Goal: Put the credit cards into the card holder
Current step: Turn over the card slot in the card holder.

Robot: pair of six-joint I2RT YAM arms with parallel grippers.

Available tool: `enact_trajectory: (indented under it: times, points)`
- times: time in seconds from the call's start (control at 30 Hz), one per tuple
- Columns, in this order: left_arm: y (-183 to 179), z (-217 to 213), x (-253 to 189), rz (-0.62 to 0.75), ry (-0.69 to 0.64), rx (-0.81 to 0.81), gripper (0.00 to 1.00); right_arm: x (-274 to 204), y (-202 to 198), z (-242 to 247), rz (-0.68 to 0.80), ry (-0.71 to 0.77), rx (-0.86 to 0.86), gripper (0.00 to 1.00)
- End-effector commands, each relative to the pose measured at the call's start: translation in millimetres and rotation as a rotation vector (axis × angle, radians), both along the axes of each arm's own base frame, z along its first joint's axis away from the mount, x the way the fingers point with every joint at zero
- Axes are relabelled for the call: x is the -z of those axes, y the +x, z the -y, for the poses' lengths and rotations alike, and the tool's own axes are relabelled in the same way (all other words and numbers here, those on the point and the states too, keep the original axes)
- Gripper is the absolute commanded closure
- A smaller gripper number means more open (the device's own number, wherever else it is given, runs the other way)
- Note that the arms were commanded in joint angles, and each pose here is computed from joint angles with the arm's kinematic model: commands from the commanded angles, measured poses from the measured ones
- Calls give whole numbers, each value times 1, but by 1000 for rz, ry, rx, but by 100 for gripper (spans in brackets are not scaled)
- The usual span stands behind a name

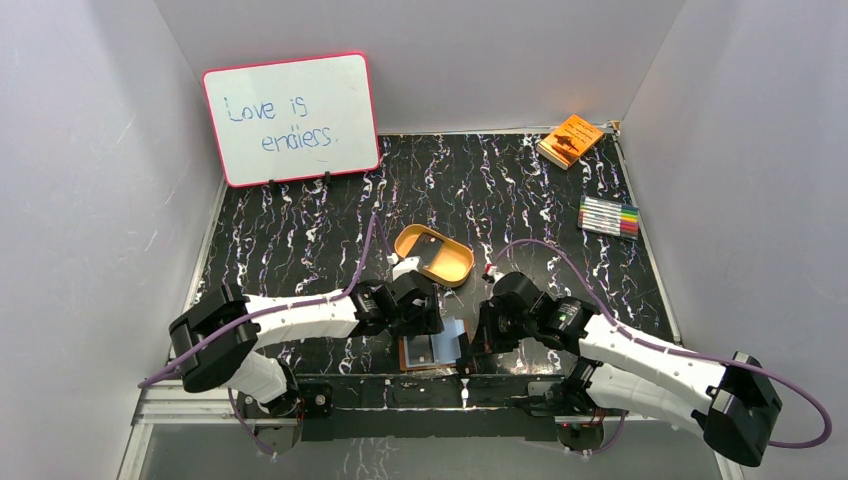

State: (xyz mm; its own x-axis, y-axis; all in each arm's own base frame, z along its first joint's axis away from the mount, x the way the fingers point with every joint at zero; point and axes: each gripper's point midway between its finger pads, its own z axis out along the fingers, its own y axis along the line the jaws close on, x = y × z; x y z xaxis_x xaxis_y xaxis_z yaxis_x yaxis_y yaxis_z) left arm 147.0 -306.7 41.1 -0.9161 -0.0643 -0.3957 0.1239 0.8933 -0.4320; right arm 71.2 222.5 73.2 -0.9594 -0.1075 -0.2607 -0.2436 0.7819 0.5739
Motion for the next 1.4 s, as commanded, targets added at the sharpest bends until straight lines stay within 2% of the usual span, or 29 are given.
enact_trajectory:
  times: [0.0,0.7,1.37]
  points:
    - [2,-10,-3,19,51,-4,38,-19,4,-19,30,94,-30,100]
    - [6,-41,-41,97,45,-85,36,-22,17,-50,26,125,-85,100]
    - [-4,-58,-37,78,18,-126,35,-18,20,-67,10,148,-104,100]
